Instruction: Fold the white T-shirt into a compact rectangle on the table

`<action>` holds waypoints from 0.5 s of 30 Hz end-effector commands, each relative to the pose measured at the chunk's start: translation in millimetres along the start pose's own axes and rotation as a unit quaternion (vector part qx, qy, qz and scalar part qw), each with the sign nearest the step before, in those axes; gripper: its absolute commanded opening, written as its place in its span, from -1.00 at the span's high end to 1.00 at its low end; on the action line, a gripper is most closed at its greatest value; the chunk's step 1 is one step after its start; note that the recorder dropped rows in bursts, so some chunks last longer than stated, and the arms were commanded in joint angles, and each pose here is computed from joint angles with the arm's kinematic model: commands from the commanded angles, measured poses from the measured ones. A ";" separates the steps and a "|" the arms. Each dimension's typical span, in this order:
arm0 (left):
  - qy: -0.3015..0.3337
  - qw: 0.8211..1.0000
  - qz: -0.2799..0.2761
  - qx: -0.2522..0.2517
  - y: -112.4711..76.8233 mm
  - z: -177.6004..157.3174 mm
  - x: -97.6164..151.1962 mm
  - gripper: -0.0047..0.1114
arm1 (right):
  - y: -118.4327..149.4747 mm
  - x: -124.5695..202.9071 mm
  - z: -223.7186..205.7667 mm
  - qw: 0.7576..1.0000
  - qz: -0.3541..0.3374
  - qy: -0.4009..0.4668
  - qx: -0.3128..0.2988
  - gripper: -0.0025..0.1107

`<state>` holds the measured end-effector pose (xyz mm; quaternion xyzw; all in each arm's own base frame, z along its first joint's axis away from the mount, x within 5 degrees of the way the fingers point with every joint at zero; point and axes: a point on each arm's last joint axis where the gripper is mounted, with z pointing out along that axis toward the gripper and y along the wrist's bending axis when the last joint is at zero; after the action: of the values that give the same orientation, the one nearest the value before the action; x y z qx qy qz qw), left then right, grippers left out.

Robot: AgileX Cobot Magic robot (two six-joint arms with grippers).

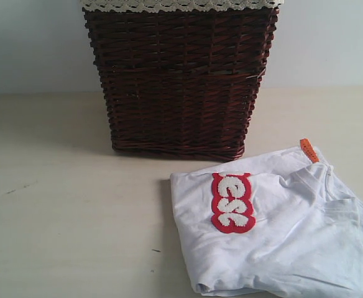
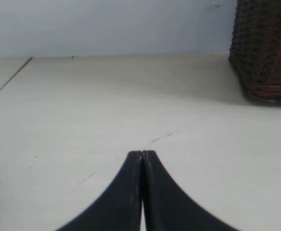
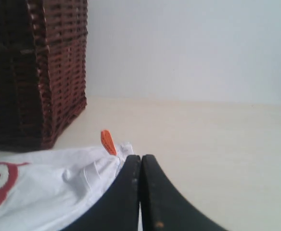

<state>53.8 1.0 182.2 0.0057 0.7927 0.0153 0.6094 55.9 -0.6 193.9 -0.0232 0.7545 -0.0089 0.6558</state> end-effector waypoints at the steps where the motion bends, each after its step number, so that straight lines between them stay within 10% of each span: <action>1: -0.006 1.000 -0.005 -0.001 0.1 -0.4 -0.8 0.91 | -0.4 5.1 -0.1 1.000 -0.018 0.021 0.003 0.96; 8: -0.006 1.000 -0.005 -0.001 0.1 -0.4 -0.8 0.91 | 3.1 3.9 -0.1 0.998 0.054 0.015 -0.015 0.96; 15: -0.006 1.000 -0.005 -0.001 0.1 -0.4 -0.8 0.91 | 2.0 4.5 -0.1 1.000 -0.023 0.017 -0.010 0.96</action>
<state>53.8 1.0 182.2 0.0057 0.7927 0.0153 0.6094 55.2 1.7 190.1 -0.0399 0.7675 -0.0059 0.6397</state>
